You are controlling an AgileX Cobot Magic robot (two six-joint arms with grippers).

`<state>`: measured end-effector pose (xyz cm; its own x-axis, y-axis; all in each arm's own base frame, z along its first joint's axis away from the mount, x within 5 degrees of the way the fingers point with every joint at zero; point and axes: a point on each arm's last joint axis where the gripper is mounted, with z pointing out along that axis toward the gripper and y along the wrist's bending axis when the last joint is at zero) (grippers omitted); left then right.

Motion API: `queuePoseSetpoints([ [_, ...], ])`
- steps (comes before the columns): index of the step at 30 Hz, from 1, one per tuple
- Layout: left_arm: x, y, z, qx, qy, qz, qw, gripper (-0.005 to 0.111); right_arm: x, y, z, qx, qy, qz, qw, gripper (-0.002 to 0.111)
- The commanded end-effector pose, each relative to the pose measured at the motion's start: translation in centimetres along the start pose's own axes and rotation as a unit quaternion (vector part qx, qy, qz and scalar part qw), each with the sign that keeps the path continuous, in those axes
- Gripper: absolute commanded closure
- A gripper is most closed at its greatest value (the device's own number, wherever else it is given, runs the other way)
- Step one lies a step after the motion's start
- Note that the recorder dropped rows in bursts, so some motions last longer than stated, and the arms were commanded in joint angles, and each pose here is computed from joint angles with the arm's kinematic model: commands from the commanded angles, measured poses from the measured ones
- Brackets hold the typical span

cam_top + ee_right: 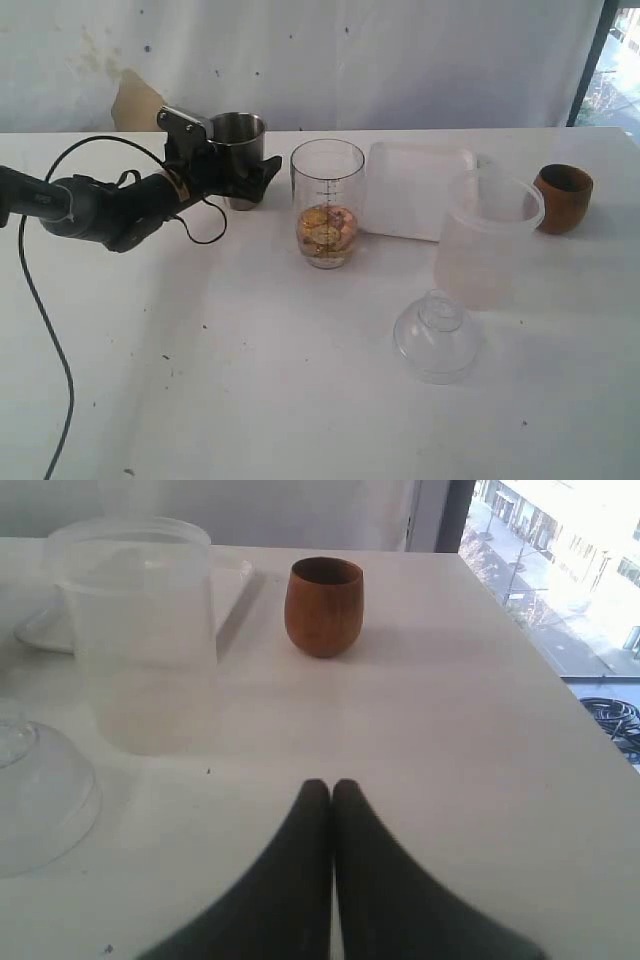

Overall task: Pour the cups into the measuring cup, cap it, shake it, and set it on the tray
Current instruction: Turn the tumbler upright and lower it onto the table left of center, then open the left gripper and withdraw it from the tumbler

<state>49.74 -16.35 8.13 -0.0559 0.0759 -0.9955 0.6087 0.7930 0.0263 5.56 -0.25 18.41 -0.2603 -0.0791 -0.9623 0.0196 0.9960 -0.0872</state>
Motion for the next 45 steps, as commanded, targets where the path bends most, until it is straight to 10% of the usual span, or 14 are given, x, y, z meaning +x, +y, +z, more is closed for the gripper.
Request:
queuePoseSetpoints([
  [1,-1.1,0.7,-0.3,-0.016,0.008,-0.024,1.0,0.002,0.1,0.0,0.0,-0.002,-0.003,0.002,1.0,0.108],
  [26,-2.9,-0.7,-4.3,-0.03,0.004,-0.046,0.998,0.002,0.1,0.0,0.0,-0.002,-0.003,0.002,1.0,0.108],
  [45,-8.9,-1.6,-8.8,-0.065,-0.01,-0.031,0.997,0.002,0.1,0.0,0.0,-0.002,-0.003,0.002,1.0,0.108],
])
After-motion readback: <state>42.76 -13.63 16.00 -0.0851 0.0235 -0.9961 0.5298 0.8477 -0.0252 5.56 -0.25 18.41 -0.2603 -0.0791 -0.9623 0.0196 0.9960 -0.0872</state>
